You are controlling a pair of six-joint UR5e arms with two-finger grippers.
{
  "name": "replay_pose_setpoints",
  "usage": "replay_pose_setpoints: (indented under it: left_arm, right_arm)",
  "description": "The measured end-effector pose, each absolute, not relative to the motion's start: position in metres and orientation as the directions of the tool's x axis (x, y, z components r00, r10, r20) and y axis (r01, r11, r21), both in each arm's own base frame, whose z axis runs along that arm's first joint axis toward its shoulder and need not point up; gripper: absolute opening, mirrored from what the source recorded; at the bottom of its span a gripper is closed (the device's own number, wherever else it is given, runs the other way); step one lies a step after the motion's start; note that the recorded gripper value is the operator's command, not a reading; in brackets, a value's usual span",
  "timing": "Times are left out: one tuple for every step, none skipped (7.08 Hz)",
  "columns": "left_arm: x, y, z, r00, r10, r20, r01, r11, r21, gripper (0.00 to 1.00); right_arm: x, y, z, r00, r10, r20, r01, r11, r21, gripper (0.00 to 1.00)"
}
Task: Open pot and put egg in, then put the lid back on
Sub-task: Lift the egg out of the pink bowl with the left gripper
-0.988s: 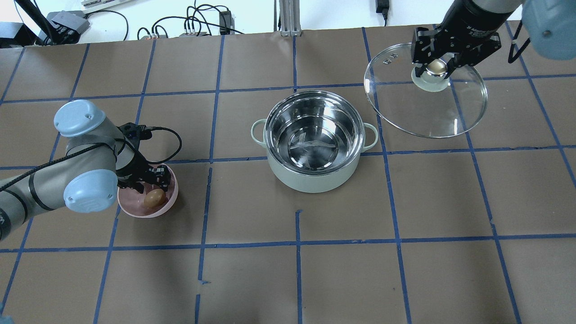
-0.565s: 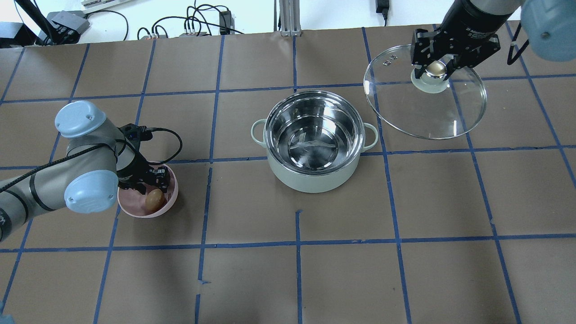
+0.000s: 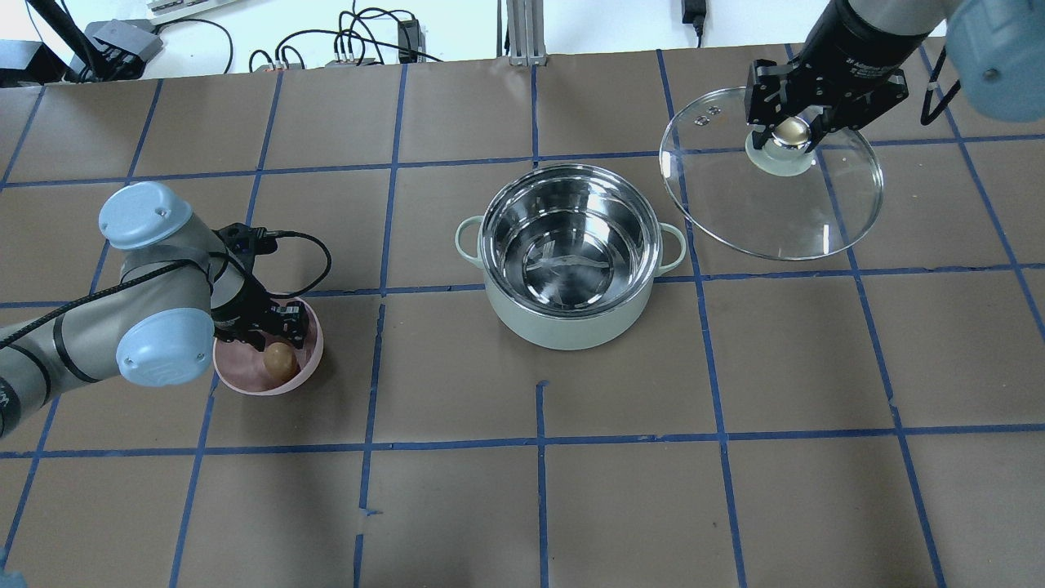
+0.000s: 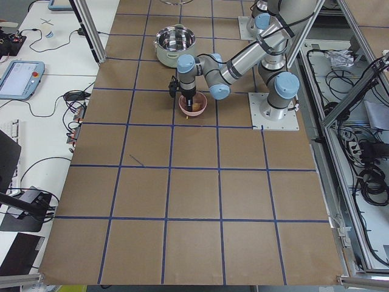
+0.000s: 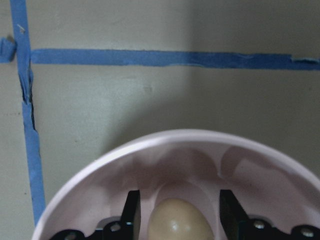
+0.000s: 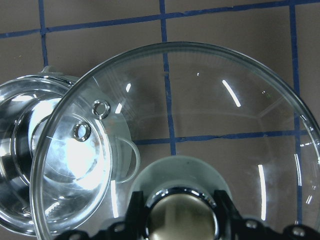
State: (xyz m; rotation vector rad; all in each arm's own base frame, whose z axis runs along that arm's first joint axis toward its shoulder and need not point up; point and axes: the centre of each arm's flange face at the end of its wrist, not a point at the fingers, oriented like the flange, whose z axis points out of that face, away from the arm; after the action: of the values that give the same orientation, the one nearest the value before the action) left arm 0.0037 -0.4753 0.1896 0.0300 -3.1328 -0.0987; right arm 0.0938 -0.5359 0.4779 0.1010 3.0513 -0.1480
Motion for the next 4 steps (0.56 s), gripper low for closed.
replay_pose_setpoints:
  left_arm:
    - [0.0080, -0.4756, 0.1901, -1.000, 0.002, 0.007, 0.003, 0.998, 0.059, 0.64]
    - [0.0131, -0.4756, 0.1901, -1.000, 0.015, 0.009, 0.015, 0.998, 0.057, 0.63]
    - [0.0156, -0.4757, 0.1896, -1.000, 0.019, 0.010, 0.020, 0.998, 0.055, 0.63]
    - [0.0166, -0.4762, 0.1893, -1.000, 0.020, 0.011, 0.021, 0.998, 0.052, 0.63]
  right_arm:
    - [0.0937, -0.5334, 0.4763, -0.994, 0.062, -0.089, 0.070, 0.993, -0.092, 0.48]
    - [0.0932, -0.5324, 0.4756, -0.994, 0.063, -0.089, 0.071, 0.993, -0.092, 0.48]
    - [0.0926, -0.5322, 0.4754, -0.994, 0.063, -0.089, 0.071, 0.993, -0.092, 0.48]
    - [0.0924, -0.5322, 0.4755, -0.994, 0.064, -0.089, 0.072, 0.993, -0.093, 0.48]
